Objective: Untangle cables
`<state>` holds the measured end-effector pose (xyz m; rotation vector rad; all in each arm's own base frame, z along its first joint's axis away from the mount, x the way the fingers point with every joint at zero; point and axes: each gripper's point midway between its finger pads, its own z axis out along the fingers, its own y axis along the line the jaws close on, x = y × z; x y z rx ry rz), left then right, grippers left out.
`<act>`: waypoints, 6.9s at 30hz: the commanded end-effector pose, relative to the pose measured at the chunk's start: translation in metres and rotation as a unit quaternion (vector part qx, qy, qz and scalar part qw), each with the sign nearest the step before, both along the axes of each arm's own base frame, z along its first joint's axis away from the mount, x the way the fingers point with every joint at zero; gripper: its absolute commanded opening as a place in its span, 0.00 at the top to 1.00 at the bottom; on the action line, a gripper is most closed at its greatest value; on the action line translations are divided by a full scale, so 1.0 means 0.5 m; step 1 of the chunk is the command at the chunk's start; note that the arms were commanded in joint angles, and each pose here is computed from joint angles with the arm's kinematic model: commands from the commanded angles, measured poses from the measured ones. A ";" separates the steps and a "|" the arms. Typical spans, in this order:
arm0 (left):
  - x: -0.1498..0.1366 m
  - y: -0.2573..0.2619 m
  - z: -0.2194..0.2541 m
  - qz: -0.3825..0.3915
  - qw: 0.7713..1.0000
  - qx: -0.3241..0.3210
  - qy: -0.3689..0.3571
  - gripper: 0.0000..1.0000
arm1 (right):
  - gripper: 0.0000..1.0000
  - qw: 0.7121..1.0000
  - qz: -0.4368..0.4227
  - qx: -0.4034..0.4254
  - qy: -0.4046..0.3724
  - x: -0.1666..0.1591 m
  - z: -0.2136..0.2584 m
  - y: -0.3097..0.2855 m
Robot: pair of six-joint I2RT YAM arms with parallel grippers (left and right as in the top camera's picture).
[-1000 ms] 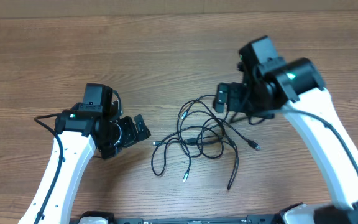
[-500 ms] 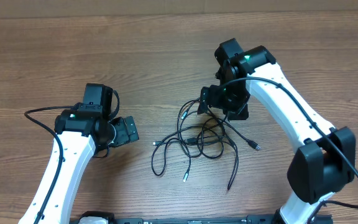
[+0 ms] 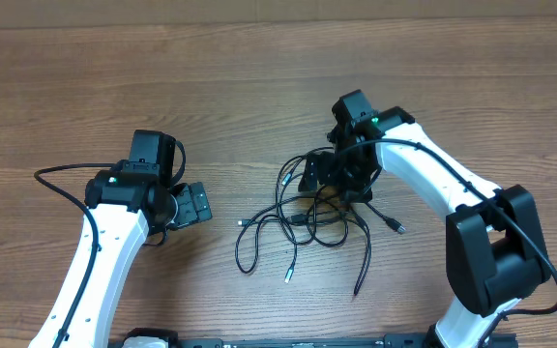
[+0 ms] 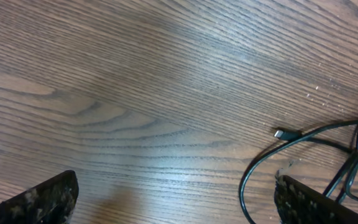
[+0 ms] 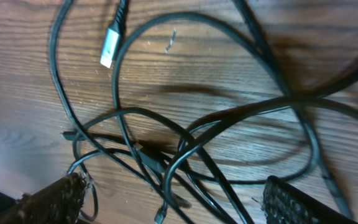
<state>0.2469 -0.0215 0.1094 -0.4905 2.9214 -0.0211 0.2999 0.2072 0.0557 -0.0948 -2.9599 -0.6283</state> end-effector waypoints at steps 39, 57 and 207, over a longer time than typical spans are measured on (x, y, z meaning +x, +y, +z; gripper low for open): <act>0.012 0.006 0.004 -0.006 1.000 0.012 -0.012 0.00 | 0.96 0.940 0.103 0.208 -0.248 -0.007 0.321 0.157; 0.012 0.006 0.004 -0.006 1.000 0.012 -0.012 0.00 | 0.96 0.732 -0.050 0.166 -0.659 -0.103 0.927 -0.092; 0.090 -0.382 0.760 -0.161 0.630 -0.675 -0.347 0.96 | 0.11 0.791 0.369 0.215 -0.438 -0.102 0.762 0.131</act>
